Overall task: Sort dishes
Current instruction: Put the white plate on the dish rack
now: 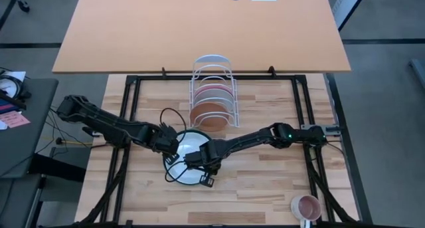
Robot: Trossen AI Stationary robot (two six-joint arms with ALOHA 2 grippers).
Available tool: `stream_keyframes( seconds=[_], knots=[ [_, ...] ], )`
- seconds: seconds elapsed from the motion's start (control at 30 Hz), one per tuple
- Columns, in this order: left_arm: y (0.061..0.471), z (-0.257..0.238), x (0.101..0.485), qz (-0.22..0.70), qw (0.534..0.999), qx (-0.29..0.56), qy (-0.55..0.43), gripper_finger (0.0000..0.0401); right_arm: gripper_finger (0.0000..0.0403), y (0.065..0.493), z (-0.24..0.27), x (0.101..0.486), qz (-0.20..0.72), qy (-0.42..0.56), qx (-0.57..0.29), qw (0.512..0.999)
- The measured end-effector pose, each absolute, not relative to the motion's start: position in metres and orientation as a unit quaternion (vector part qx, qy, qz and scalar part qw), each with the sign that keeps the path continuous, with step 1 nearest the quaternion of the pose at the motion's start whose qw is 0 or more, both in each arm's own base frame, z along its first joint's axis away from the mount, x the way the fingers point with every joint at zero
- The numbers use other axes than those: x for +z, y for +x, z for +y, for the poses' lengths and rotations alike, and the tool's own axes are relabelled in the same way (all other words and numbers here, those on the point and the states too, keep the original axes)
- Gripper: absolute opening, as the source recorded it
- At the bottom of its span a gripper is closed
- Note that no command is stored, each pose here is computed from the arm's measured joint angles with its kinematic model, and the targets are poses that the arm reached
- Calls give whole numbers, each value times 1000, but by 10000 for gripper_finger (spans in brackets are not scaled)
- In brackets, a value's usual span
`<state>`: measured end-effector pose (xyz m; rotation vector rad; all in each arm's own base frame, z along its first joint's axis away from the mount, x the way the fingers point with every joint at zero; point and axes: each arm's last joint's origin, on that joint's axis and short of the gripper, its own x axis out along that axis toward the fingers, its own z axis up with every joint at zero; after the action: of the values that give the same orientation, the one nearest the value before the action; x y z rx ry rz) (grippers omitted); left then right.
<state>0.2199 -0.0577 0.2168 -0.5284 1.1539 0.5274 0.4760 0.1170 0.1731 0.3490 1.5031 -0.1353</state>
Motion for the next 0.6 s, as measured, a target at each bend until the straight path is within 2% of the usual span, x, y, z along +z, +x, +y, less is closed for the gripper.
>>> stream_keyframes(
  seconds=[0.6],
  knots=[
    [225,-58,212,539,787,228,-195,174,4,476,119,173,679,156,-61,715]
  ],
)
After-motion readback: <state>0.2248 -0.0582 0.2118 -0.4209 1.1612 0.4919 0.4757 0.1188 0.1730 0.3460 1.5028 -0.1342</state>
